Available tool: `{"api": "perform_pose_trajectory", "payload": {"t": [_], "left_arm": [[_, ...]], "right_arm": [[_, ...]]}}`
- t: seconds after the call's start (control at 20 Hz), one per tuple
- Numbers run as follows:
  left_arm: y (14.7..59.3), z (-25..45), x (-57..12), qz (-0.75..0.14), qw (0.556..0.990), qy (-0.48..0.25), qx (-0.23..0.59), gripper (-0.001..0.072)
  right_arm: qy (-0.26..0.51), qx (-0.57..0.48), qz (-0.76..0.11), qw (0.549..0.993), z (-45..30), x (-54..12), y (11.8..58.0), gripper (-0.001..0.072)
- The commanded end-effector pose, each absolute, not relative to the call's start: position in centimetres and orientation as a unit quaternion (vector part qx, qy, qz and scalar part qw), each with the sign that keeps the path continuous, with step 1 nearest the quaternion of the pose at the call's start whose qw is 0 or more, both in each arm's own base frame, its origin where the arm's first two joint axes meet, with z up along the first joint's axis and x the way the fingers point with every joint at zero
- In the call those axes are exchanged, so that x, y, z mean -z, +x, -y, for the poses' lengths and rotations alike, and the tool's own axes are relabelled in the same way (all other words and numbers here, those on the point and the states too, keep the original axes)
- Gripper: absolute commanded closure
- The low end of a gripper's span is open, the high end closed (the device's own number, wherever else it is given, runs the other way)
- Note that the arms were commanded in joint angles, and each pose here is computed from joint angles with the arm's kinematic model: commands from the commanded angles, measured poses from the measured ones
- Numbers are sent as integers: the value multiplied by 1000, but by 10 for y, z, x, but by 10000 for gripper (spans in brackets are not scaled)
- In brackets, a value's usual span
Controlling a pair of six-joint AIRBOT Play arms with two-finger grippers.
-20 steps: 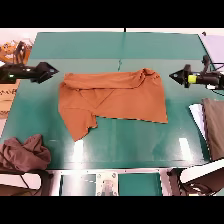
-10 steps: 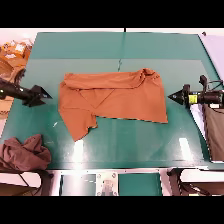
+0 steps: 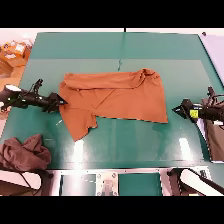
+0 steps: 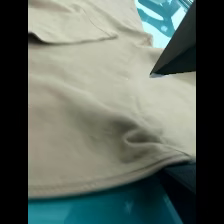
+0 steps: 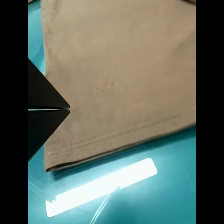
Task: Fold the shirts.
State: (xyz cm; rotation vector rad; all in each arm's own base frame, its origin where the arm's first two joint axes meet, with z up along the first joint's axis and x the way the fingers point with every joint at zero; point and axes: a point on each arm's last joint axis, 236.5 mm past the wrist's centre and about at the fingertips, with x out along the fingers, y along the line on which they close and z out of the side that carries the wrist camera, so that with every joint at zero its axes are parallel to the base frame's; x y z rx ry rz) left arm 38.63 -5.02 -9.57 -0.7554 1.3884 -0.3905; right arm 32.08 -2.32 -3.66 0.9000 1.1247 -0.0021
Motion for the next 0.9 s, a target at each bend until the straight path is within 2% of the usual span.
{"api": "perform_pose_trajectory", "payload": {"t": [0.0,0.05,0.15,0.2,0.25,0.5,0.85], "left_arm": [[394,48,100,-613,697,-331,172,128],[395,48,98,-612,697,-331,174,291],[395,48,99,-612,697,-331,174,535],[395,48,98,-612,697,-329,175,676],[395,48,98,-612,698,-328,177,679],[391,52,96,-616,691,-331,185,679],[387,54,95,-620,685,-332,190,679]], "right_arm": [[409,8,-514,754,24,39,317,562],[409,9,-516,753,24,40,316,434],[412,10,-520,748,22,45,312,361],[410,13,-526,745,22,50,309,237],[411,20,-534,738,24,55,306,195],[445,49,-584,677,19,100,296,203],[504,6,-569,650,-17,128,326,222]]}}
